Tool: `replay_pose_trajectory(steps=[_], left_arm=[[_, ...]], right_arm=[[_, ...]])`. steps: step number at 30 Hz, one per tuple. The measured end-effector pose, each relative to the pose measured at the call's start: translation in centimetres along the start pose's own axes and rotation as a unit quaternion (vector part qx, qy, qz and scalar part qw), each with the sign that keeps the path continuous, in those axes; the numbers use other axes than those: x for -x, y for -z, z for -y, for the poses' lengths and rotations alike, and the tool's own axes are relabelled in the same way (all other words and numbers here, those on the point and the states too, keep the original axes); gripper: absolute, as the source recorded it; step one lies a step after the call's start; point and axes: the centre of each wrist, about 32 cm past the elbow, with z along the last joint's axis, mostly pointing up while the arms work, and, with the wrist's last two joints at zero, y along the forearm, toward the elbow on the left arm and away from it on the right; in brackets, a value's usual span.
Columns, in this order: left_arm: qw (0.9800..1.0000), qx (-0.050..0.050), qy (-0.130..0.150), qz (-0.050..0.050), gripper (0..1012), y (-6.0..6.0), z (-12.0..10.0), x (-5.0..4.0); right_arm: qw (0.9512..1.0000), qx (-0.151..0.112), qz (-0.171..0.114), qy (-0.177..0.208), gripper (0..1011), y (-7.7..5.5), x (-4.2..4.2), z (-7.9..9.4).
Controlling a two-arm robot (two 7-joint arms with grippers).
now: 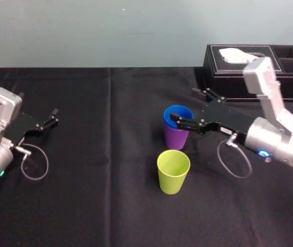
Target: Stack the three plastic cups sequentially using one hand.
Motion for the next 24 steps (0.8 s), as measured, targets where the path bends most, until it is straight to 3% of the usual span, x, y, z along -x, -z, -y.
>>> replay_pose_trajectory(steps=[8,17,24], left_arm=[[1.0000,0.000,0.000,0.000,1011,0.0,0.0,0.00],[1.0000,0.000,0.000,0.000,1012,0.0,0.0,0.00],[1.0000,0.000,0.000,0.000,1011,0.0,0.0,0.00]], right_arm=[[0.9994,-0.011,-0.017,-0.026,1003,0.1,0.95,3.2],[0.9966,0.002,-0.042,-0.071,1003,2.6,3.02,7.1],[0.9944,0.015,-0.056,-0.088,1003,4.5,4.08,8.6]])
